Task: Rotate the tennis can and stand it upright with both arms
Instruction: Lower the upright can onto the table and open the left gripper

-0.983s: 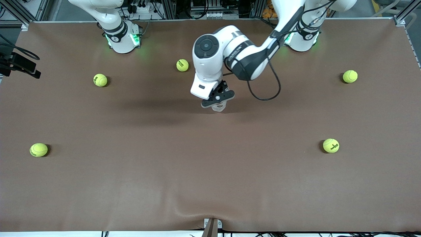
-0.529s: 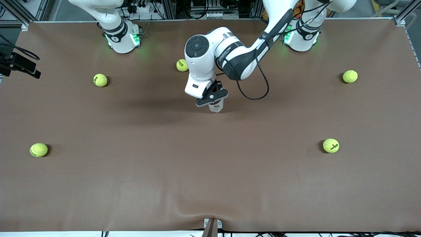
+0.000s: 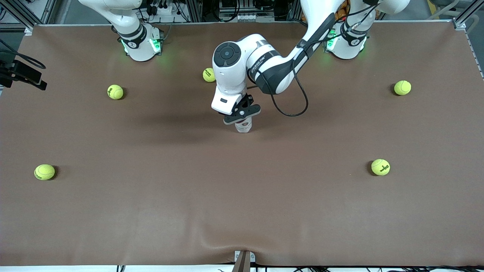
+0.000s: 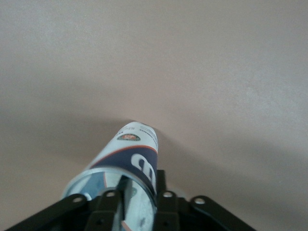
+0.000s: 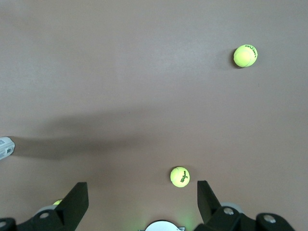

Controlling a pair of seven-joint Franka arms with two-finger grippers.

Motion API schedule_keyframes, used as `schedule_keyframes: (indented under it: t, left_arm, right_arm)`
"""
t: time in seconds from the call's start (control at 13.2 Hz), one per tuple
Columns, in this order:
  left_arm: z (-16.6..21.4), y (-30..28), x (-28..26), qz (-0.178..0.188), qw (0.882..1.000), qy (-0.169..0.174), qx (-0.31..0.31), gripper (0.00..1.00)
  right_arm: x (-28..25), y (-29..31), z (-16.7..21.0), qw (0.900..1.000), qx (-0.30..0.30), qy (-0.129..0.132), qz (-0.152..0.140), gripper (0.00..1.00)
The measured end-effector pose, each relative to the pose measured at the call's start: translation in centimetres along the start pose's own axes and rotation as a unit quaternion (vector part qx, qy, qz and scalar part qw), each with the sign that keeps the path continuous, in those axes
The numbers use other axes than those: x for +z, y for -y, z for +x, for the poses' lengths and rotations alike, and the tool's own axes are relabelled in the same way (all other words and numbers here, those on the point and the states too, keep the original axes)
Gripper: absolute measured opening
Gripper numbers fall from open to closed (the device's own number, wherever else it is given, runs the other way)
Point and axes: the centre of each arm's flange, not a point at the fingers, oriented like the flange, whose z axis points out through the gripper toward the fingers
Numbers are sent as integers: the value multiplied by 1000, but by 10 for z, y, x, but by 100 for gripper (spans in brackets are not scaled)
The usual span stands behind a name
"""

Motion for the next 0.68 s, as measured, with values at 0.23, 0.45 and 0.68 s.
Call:
schedule_keyframes:
  t: [0.23, 0.45, 0.68]
  left_arm:
    - [0, 0, 1, 1, 1000, 0, 0, 47]
    - [0, 0, 1, 0, 1000, 0, 0, 77]
    - [2, -2, -4, -7, 1000, -2, -1, 100]
  right_arm:
    - [0, 0, 0, 1000, 0, 0, 0, 100]
    - [0, 0, 0, 1000, 0, 0, 0, 100]
    - [0, 0, 0, 1000, 0, 0, 0, 100]
